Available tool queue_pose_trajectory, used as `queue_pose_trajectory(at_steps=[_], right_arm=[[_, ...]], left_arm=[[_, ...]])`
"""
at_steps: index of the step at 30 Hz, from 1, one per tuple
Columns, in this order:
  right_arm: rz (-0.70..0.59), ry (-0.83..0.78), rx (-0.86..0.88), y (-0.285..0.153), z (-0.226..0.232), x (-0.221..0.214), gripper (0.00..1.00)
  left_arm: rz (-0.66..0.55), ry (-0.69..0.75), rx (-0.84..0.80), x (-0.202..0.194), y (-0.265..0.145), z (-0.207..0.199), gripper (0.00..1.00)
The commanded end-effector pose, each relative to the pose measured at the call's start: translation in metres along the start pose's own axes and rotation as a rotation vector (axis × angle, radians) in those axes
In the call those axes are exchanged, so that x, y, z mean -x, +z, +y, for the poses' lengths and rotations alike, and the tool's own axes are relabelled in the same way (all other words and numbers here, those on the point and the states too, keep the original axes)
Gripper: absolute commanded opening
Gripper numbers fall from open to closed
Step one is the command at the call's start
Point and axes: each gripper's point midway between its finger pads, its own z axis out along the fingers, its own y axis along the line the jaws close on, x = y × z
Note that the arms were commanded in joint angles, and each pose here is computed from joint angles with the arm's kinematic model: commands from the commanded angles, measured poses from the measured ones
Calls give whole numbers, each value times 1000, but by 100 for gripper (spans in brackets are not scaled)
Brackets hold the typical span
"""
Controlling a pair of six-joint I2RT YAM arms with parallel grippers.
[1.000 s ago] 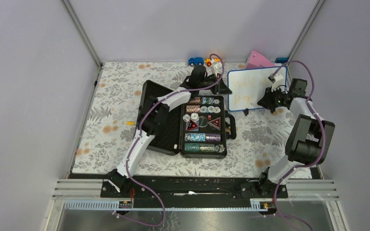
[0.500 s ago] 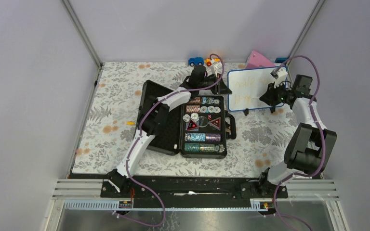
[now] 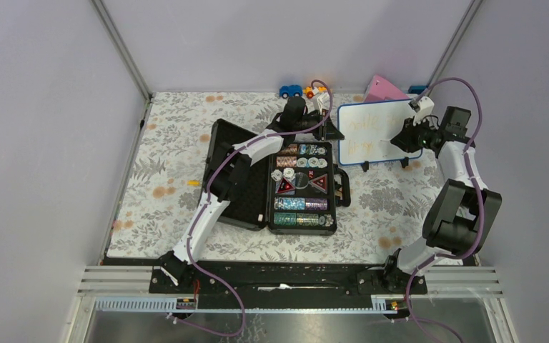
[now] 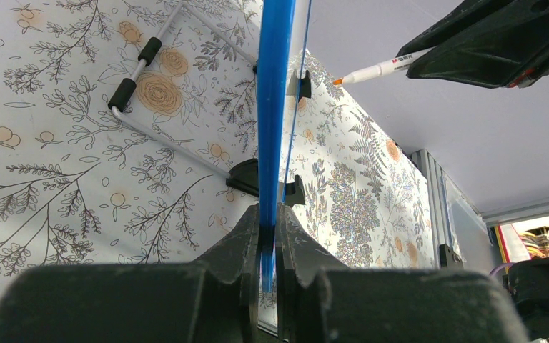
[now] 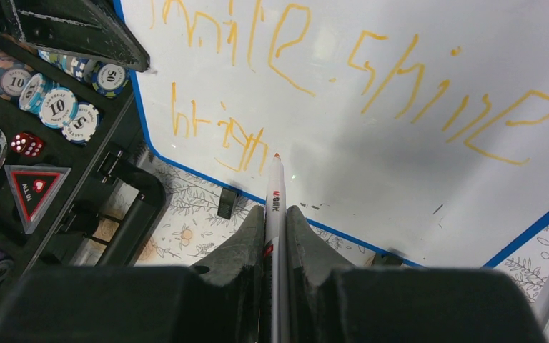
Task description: Write a sentence on the whiteboard
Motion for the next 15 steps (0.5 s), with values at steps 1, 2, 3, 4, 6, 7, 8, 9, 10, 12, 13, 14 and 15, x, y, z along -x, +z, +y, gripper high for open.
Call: queue_pose_trajectory(at_steps=[1,2,3,4,6,7,8,9,10,12,13,14,15], right_arm=[[-44,-11,-4,-4,-8,17,0],[-47,-10,4,-3,-7,17,0],[-48,-8,9,-2,-7,17,0],[-50,-6,14,-2,-6,16,0],[-53,-2,24,0,-5,16,0],[-52,0,27,0,-5,16,0],[-52,-1,29,1,-4,15,0],[-49,2,31,1,-4,13,0],[-47,3,33,2,-4,12,0],[-42,8,38,3,-3,9,0],[-39,10,39,5,-3,8,0],[-37,7,40,6,-3,8,0],[-30,8,38,8,-4,6,0]], left_arm=[[-31,32,-8,31,-16,-17,0],[-31,31,-8,31,-16,-17,0],[-32,33,-9,31,-16,-18,0],[-32,32,-8,32,-16,-17,0],[-34,31,-6,32,-17,-16,0],[-35,32,-8,33,-17,-17,0],[-36,33,-7,34,-17,-17,0],[-37,35,-8,34,-17,-18,0],[-39,38,-9,36,-17,-19,0],[-37,38,-8,35,-18,-19,0],[-38,38,-8,35,-18,-19,0],[-37,37,-7,35,-17,-18,0],[-36,36,-7,34,-17,-18,0]])
